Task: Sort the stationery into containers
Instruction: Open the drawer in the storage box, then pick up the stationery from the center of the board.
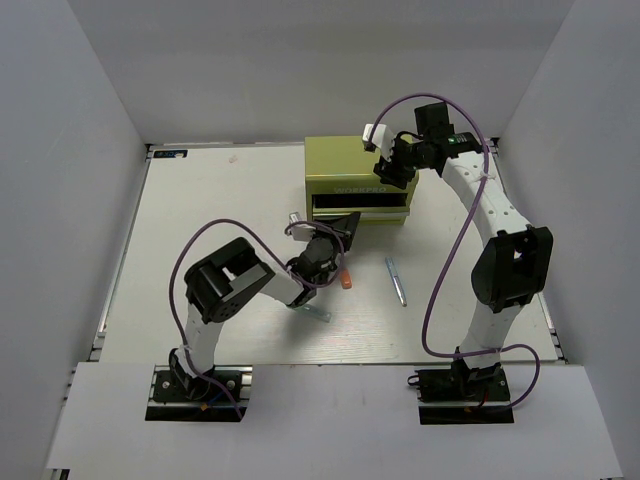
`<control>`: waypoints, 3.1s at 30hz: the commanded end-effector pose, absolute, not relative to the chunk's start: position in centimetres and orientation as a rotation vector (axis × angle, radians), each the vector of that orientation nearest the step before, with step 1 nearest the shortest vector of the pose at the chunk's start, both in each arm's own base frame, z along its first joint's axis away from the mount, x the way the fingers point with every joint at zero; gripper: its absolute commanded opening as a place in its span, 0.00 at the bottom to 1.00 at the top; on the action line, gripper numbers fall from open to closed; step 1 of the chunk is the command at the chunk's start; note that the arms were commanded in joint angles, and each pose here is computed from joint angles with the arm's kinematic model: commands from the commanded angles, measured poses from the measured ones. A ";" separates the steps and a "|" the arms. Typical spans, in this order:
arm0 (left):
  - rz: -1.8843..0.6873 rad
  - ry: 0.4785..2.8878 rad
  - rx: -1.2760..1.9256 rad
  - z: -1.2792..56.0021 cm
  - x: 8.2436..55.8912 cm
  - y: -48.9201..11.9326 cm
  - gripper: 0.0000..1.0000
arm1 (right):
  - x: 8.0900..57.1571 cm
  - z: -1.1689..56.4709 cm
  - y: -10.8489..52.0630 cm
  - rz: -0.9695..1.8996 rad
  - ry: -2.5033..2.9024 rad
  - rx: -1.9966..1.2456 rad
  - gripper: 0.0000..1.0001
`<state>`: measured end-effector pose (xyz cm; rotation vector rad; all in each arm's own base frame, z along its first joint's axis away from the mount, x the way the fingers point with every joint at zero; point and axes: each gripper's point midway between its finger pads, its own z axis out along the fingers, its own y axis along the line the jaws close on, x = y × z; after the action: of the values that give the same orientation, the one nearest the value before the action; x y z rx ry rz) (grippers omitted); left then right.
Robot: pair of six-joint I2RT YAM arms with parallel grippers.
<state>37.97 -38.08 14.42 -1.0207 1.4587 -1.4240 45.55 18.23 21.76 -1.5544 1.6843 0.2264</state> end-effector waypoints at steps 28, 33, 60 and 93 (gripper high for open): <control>-1.253 1.903 -0.536 15.3 27.5 -34.1 1.00 | 33.8 24.8 15.4 0.231 1.598 -1.335 0.90; -0.886 2.144 -0.284 14.3 26.1 -31.6 1.00 | 28.3 23.4 14.7 0.265 1.547 -1.213 0.89; -0.725 1.584 -0.253 27.1 28.9 -23.7 1.00 | 26.6 4.2 12.8 0.315 2.353 -0.848 0.60; -0.587 2.025 -0.654 16.3 23.6 -18.2 0.91 | 21.1 15.0 19.4 0.717 1.655 -1.626 0.14</control>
<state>24.74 -18.20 19.15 -0.5436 1.9235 -0.5831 21.62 17.15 8.67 -1.4475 2.0203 0.6417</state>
